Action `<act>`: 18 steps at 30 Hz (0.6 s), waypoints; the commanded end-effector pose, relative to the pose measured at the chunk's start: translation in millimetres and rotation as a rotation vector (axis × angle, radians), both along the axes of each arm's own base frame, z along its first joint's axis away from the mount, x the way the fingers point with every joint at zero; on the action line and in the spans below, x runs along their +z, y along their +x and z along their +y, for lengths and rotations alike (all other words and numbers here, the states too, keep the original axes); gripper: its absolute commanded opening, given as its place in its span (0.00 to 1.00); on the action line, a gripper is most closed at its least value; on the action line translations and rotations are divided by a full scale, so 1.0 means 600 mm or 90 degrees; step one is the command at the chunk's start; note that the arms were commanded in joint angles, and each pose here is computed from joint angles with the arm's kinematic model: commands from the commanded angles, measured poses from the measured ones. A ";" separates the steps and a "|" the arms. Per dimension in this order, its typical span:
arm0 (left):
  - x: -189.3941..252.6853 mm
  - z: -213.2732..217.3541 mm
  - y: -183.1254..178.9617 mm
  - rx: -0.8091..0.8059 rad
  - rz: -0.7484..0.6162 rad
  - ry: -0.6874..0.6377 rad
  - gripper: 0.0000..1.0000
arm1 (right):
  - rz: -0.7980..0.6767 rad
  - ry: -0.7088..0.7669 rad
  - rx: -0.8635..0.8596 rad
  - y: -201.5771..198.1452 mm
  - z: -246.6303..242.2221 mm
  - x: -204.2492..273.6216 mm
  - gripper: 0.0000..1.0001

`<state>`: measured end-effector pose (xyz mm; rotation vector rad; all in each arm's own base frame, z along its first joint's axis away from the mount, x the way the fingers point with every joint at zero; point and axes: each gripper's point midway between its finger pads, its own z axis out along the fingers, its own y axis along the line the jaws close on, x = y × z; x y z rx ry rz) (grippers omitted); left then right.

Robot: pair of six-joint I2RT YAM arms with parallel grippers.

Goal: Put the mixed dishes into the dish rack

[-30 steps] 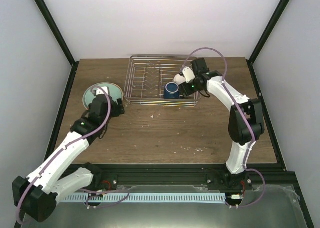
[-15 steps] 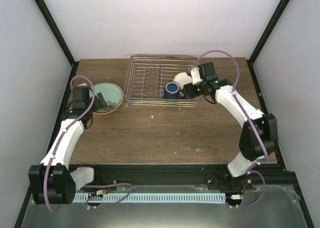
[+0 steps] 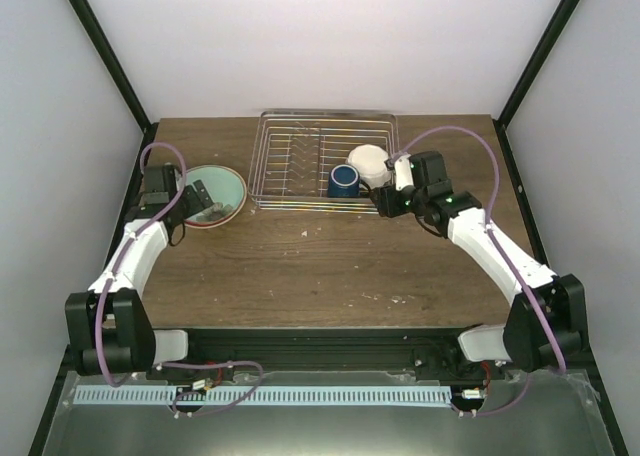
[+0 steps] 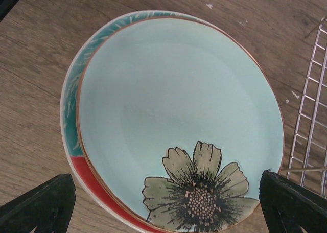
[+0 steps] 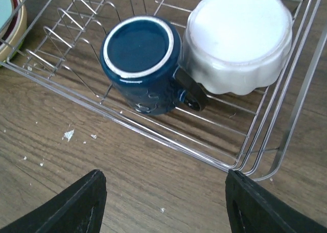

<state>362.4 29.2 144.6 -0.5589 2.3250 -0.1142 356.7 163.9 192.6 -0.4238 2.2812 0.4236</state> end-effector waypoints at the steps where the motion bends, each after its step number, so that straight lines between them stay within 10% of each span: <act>1: 0.020 0.014 0.016 0.018 -0.013 -0.004 0.99 | -0.021 0.020 0.017 -0.007 0.011 0.018 0.65; 18: -0.026 0.058 0.058 0.046 0.056 -0.004 0.99 | -0.031 0.018 0.021 -0.013 0.008 0.020 0.65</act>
